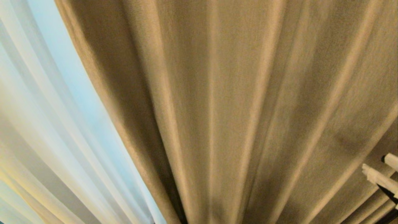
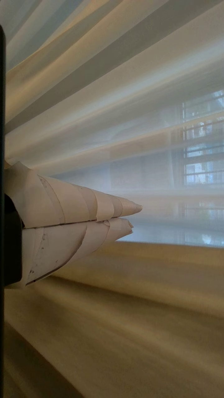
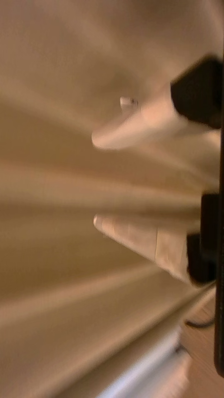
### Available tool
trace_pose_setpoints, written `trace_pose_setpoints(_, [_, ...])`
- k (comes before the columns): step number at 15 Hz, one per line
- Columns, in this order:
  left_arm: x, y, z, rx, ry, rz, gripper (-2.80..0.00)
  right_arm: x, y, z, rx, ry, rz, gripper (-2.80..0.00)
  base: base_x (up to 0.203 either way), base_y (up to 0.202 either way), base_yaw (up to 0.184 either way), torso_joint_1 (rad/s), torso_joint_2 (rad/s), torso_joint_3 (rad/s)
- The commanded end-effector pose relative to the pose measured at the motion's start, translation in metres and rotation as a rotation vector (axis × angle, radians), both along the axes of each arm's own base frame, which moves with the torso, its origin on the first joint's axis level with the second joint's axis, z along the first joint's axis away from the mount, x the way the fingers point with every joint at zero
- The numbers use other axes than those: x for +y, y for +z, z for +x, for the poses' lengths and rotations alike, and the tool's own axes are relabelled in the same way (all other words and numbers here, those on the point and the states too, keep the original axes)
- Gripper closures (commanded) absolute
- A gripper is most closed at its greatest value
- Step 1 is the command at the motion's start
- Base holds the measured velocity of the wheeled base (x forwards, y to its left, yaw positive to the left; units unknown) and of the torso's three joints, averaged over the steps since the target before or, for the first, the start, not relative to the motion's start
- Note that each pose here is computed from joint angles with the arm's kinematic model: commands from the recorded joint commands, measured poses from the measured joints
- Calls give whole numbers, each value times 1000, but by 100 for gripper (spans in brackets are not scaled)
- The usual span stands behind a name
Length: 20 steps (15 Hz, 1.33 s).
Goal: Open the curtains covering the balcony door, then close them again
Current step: Close the outer curtains on both sides
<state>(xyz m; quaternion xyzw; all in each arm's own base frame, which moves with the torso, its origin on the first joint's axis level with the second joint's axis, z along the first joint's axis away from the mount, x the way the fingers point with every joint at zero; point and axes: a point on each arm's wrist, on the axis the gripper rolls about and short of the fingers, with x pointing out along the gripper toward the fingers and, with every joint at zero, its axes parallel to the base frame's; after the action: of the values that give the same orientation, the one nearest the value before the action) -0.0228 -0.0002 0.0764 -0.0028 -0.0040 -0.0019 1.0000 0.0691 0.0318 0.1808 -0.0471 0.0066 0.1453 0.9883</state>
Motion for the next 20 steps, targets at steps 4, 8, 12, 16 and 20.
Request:
trace_pose_setpoints(4, [0, 0, 0, -1, 1, -1, 0, -4, -10, 3, 11, -95, 30, 0, 0, 0, 0, 0, 0, 0])
trace_pose_setpoints(8, [0, 0, 0, -1, 1, -1, 0, -19, -38, 1, 77, -271, 5, 0, 0, 0, 0, 0, 0, 0])
trace_pose_setpoints(12, [0, 0, 0, -1, 1, -1, 0, -29, -58, -24, 91, -295, 16, 0, 0, 0, 0, 0, 0, 0])
trace_pose_setpoints(16, [0, 0, 0, -1, 1, -1, 0, -33, -81, -53, 162, -312, 1, 0, 0, 0, 0, 0, 0, 0])
trace_pose_setpoints(20, [0, 0, 0, -1, 1, -1, 0, -32, -97, -73, 146, -256, -41, 0, 0, 0, 0, 0, 0, 0])
